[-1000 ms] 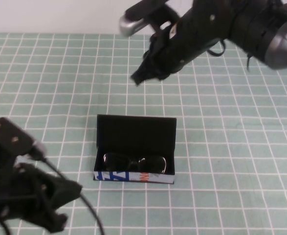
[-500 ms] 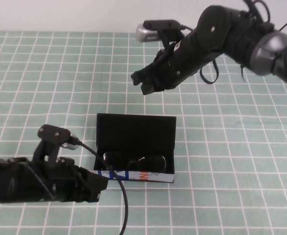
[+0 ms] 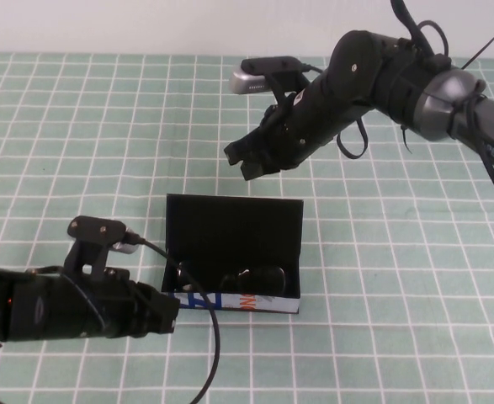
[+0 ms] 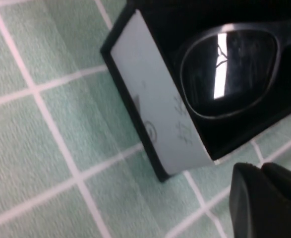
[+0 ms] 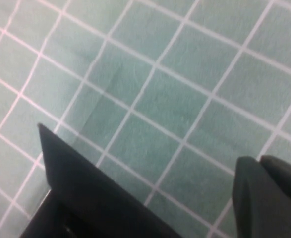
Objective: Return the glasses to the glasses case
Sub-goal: Close the glasses case
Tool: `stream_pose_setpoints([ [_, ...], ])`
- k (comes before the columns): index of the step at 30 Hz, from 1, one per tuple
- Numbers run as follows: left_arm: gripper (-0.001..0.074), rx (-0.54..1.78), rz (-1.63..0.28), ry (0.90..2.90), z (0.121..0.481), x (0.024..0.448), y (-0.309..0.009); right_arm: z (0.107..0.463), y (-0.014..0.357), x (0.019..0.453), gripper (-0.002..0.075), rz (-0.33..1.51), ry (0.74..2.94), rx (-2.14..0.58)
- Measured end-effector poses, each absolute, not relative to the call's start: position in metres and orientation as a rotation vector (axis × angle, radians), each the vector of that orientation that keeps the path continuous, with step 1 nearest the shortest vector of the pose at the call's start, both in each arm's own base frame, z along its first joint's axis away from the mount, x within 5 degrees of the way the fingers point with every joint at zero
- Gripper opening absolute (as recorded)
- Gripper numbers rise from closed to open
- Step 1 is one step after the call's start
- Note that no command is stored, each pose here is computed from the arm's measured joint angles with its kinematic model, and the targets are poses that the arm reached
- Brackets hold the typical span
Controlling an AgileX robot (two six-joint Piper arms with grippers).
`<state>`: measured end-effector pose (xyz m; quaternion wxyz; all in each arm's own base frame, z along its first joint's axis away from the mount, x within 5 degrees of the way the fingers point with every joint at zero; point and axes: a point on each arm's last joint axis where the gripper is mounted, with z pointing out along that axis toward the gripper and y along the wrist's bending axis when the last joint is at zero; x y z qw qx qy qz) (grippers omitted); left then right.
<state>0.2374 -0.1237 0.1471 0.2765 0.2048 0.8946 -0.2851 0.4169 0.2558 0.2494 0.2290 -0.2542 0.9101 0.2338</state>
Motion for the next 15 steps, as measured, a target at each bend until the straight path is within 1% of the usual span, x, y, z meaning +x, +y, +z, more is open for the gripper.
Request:
stream_pose_setpoints([
  [5,-0.0002,0.554,-0.761,2.386,0.15,0.243,-0.125,0.244,0.258,0.415,-0.0011,0.689,2.531,-0.712],
  [15,-0.0002,0.552,-0.759,2.387,0.15,0.244,-0.125,0.247,0.266,0.4,-0.0011,0.874,2.518,-0.912],
])
